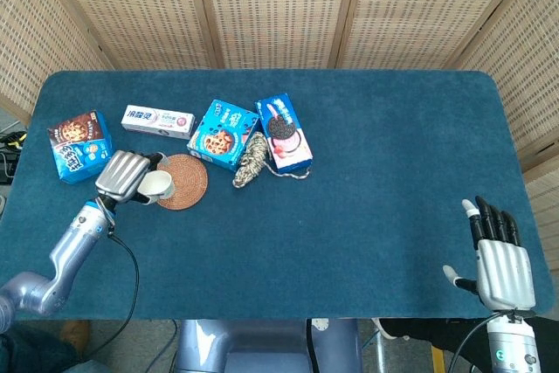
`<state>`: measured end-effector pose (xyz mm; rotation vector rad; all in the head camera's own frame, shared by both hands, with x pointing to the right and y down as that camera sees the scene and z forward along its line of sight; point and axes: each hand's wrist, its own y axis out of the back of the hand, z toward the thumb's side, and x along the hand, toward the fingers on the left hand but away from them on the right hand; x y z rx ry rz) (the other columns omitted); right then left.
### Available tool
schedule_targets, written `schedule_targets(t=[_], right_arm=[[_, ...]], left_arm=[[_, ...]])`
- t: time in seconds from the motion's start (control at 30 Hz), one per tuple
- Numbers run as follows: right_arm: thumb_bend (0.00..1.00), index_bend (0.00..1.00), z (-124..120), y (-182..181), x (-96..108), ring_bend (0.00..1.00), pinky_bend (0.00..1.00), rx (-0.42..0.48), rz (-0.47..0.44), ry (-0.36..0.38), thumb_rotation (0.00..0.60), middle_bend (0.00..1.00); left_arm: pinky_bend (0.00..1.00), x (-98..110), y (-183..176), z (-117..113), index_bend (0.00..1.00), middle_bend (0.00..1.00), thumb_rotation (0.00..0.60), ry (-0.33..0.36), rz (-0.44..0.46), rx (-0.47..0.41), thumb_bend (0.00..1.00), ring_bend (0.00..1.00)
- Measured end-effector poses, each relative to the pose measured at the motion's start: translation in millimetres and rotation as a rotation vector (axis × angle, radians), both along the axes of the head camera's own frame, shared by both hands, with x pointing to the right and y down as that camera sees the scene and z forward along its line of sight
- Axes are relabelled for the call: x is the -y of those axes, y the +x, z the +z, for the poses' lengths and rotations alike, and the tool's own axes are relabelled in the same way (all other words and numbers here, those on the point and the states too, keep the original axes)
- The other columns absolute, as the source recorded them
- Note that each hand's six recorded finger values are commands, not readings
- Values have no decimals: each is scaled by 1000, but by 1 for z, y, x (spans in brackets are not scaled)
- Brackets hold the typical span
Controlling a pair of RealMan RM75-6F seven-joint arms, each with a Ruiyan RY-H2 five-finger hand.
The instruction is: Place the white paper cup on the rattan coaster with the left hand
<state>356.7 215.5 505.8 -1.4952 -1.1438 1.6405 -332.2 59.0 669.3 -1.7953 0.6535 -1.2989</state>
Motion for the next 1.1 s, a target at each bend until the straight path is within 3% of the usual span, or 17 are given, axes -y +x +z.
schedule_targets(t=[0.37,0.87,0.97,1.1], right_arm=[[0,0,6,6,2,0,0,-18,25,-16,600,0],[0,2,4,10,3,0,0,-15,40,-12,600,0],[0,3,4,11,2,0,0,-14,42,-11,600,0],[0,4,3,12,3,0,0,-13,43,-10,600,0]], left_arm=[[503,32,19,27,370,503,600,-38,-33,-7,0,531],[503,31,34,43,338,478,600,-92,-18,19,0,503],[503,30,35,44,307,439,600,-94,-15,25,0,465],[464,30,35,44,229,329,600,-90,-16,31,0,341]])
